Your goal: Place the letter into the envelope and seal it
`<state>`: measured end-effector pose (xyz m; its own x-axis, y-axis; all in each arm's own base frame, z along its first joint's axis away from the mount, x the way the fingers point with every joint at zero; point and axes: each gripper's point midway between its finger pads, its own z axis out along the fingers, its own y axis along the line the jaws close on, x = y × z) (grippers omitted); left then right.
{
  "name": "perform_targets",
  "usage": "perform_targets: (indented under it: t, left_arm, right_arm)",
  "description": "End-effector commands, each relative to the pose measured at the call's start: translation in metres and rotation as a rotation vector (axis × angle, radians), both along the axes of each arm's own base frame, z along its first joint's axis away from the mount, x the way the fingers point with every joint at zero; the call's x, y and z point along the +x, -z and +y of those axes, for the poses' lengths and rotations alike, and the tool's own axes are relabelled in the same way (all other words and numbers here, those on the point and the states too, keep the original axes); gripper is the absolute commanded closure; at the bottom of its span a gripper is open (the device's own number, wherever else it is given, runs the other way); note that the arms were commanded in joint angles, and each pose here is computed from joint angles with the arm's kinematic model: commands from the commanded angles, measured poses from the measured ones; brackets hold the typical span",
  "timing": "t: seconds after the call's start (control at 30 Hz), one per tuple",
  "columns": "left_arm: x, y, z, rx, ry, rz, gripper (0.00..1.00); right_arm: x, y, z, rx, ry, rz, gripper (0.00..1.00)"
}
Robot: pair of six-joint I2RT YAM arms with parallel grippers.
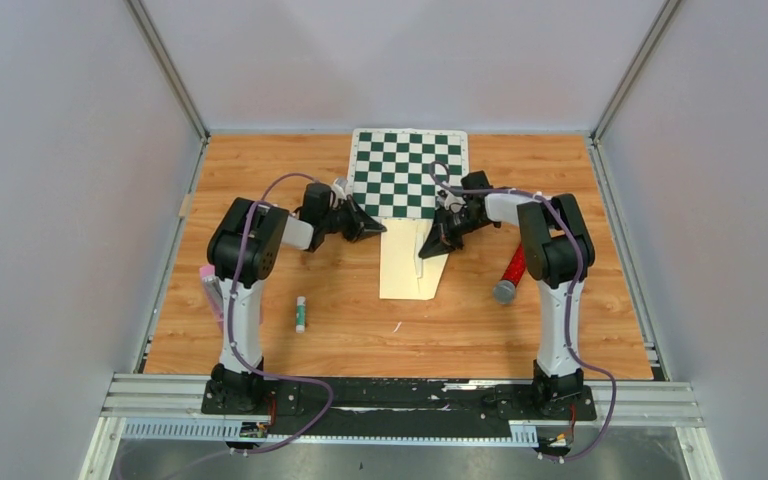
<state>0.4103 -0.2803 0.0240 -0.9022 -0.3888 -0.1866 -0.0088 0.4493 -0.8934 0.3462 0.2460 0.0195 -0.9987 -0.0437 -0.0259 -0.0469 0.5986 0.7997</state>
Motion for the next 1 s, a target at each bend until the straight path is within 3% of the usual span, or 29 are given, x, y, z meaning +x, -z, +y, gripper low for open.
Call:
perform_targets:
  t: [0.0, 0.2, 0.27, 0.43, 0.47, 0.57, 0.63, 0.7, 0.83, 0.97]
  left_arm:
    - [-0.010, 0.000, -0.022, -0.013, 0.092, -0.028, 1.00]
    - [-0.008, 0.000, -0.019, 0.015, 0.085, -0.023, 1.00]
    - [-0.005, -0.003, -0.015, 0.031, 0.076, -0.026, 0.98]
    - [0.006, -0.031, -0.001, 0.063, 0.093, -0.099, 0.67]
    - [0.008, -0.038, 0.000, 0.062, 0.110, -0.131, 0.59]
    - [0.015, -0.060, 0.009, 0.071, 0.151, -0.199, 0.50]
    - [0.022, -0.076, 0.015, 0.113, 0.199, -0.253, 0.31]
    - [0.021, -0.078, 0.027, 0.180, 0.244, -0.263, 0.23]
    - [0.027, -0.096, 0.063, 0.303, 0.243, -0.301, 0.19]
    - [0.021, -0.125, 0.096, 0.491, 0.220, -0.378, 0.19]
  right_arm:
    - [0.031, -0.003, 0.008, -0.010, -0.048, -0.164, 1.00]
    - [0.021, -0.001, 0.006, -0.011, -0.046, -0.116, 0.99]
    - [0.023, -0.008, 0.000, -0.033, -0.033, -0.127, 0.91]
    - [0.040, -0.066, -0.016, -0.061, -0.037, -0.248, 0.78]
    - [0.041, -0.077, -0.018, -0.069, -0.049, -0.264, 0.78]
    - [0.044, -0.099, -0.025, -0.104, -0.070, -0.298, 0.77]
    - [0.045, -0.104, -0.031, -0.142, -0.075, -0.308, 0.76]
    - [0.049, -0.107, -0.039, -0.171, -0.064, -0.332, 0.76]
    - [0.059, -0.110, -0.052, -0.236, -0.047, -0.393, 0.74]
    - [0.075, -0.113, -0.071, -0.359, -0.012, -0.483, 0.65]
